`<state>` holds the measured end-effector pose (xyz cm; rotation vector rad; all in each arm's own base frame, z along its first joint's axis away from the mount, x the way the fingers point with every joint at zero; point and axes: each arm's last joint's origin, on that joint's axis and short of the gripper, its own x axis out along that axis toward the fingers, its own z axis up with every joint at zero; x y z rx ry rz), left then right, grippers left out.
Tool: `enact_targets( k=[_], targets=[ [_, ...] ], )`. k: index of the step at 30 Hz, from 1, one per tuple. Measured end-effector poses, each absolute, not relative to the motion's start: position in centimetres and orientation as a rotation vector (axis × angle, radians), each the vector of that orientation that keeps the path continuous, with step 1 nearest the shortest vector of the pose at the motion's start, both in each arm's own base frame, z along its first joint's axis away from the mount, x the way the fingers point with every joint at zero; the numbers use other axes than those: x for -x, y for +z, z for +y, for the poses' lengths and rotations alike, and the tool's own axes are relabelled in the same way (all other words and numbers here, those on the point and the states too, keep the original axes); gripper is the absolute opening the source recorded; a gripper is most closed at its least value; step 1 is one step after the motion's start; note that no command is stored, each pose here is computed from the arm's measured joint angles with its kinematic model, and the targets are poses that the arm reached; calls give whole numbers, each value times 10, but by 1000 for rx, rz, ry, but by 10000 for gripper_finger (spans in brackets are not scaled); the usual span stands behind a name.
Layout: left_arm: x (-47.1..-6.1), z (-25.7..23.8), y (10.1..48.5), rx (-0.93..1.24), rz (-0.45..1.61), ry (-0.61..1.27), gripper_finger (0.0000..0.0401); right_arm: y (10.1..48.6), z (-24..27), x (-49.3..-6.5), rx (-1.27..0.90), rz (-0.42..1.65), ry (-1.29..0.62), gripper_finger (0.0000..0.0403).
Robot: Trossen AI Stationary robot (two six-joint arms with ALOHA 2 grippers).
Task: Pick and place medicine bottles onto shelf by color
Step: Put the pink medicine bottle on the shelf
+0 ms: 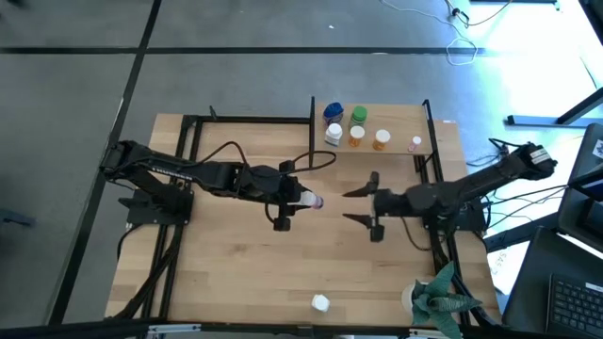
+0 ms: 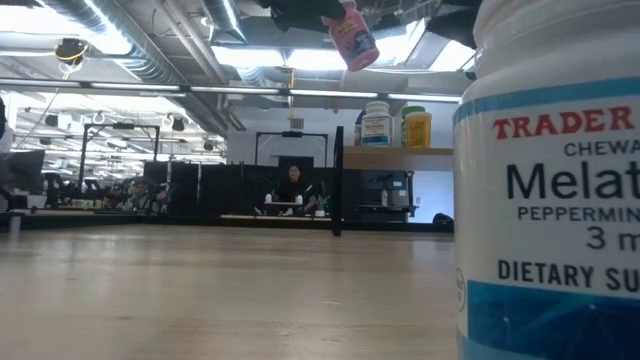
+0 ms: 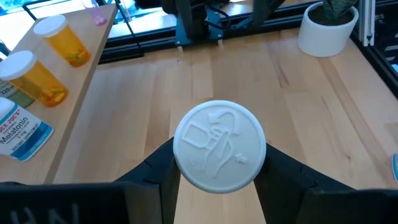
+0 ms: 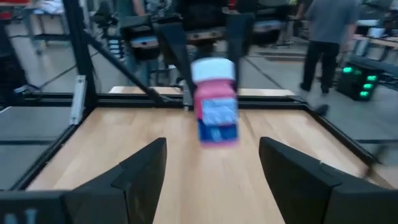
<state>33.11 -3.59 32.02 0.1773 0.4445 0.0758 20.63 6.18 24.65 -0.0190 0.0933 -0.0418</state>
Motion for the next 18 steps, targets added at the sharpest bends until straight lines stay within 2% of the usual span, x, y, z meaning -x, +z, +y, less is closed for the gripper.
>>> enact_targets(
  k=[4,9,18],
  targets=[
    [-331,-36,320,-178,446,76,154,255,64,-233,50,149,18,258],
    [-331,-36,320,-179,450,75,154,261,65,-265,87,299,-20,258],
    [-330,-38,318,-198,465,64,154,272,69,-304,119,375,-100,258]
  ],
)
